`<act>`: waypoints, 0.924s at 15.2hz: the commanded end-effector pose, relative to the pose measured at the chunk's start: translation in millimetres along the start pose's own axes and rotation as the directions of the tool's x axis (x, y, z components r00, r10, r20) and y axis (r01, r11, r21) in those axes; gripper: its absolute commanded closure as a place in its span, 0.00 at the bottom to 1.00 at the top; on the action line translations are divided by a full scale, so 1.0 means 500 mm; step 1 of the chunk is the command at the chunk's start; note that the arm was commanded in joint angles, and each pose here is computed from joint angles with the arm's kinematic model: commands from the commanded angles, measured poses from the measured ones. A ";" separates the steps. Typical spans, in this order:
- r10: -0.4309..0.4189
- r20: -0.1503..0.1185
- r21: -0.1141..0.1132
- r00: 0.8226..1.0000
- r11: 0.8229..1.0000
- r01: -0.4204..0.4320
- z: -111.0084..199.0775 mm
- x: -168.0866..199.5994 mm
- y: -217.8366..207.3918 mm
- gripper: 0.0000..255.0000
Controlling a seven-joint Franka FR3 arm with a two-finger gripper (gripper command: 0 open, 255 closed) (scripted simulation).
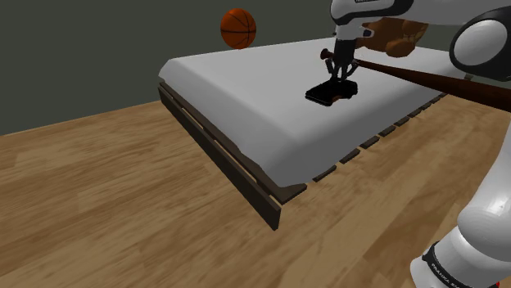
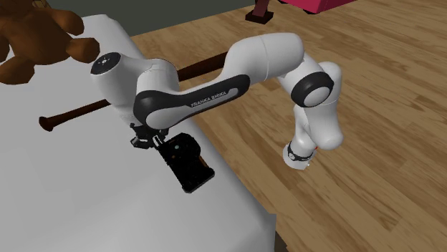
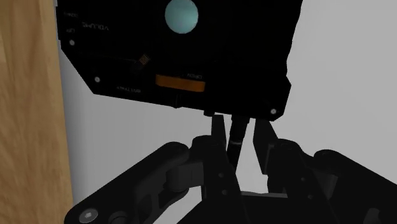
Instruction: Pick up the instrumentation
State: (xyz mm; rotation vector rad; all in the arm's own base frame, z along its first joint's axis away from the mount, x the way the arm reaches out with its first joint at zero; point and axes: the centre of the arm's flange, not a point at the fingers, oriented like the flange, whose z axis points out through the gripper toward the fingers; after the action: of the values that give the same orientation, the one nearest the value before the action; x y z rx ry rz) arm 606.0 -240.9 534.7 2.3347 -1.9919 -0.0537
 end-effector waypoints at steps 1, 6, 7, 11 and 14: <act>0.000 0.000 0.000 1.000 1.000 0.000 -0.019 0.001 0.000 1.00; 0.000 0.000 0.000 1.000 1.000 0.000 -0.072 0.002 0.004 1.00; 0.000 0.000 0.000 1.000 1.000 0.000 -0.082 0.002 0.005 1.00; 0.000 0.000 0.000 1.000 1.000 0.000 -0.124 0.003 0.008 1.00; 0.000 0.000 0.000 1.000 1.000 0.000 -0.147 0.003 0.010 1.00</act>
State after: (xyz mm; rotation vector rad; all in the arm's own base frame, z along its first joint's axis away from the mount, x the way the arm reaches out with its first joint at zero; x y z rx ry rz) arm 607.4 -241.2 604.4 2.3347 -1.9919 -0.0536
